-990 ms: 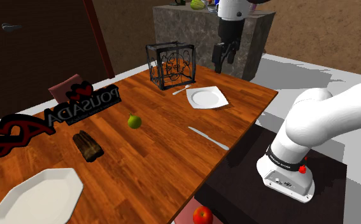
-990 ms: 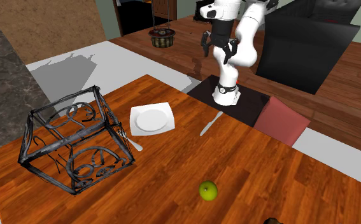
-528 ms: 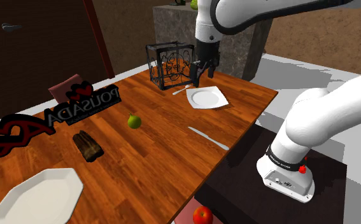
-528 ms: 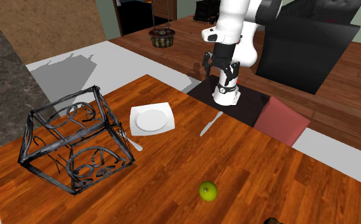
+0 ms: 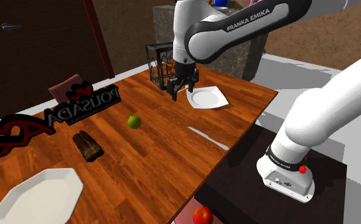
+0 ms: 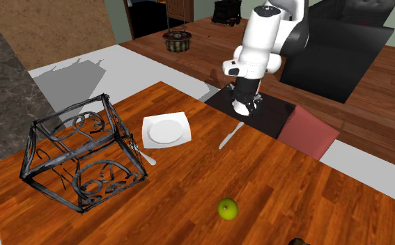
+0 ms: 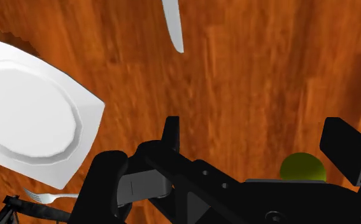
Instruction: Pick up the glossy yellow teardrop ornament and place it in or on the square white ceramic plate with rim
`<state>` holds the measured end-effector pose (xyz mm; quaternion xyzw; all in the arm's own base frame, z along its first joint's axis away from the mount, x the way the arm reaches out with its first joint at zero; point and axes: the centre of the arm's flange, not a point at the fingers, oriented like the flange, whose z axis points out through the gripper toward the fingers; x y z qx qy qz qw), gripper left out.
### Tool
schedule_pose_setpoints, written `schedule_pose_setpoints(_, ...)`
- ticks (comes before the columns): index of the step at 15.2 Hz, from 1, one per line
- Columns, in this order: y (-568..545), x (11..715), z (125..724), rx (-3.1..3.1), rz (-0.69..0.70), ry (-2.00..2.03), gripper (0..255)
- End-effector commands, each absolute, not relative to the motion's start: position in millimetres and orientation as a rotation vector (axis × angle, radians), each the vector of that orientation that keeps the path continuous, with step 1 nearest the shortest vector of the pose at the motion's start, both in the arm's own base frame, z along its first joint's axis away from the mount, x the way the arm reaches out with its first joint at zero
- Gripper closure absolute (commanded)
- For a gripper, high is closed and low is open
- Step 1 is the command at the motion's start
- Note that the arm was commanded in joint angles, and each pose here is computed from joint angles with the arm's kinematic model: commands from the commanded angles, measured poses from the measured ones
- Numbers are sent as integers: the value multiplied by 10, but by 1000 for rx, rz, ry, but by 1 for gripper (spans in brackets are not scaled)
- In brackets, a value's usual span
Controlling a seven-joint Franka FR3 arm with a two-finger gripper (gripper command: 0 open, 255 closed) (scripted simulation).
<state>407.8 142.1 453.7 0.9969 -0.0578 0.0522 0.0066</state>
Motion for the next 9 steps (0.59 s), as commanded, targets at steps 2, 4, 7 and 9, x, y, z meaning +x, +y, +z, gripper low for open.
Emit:
schedule_pose_setpoints(2, 1586, 4328, 4290, 3123, 195, -225, 0)
schedule_pose_setpoints(4, 1701, 4491, 4137, 3125, 213, -254, 0)
schedule_pose_setpoints(7, 1869, 4742, 3912, 3126, 242, -296, 0)
schedule_pose_setpoints(9, 1978, 4915, 3766, 3126, 260, -325, 0)
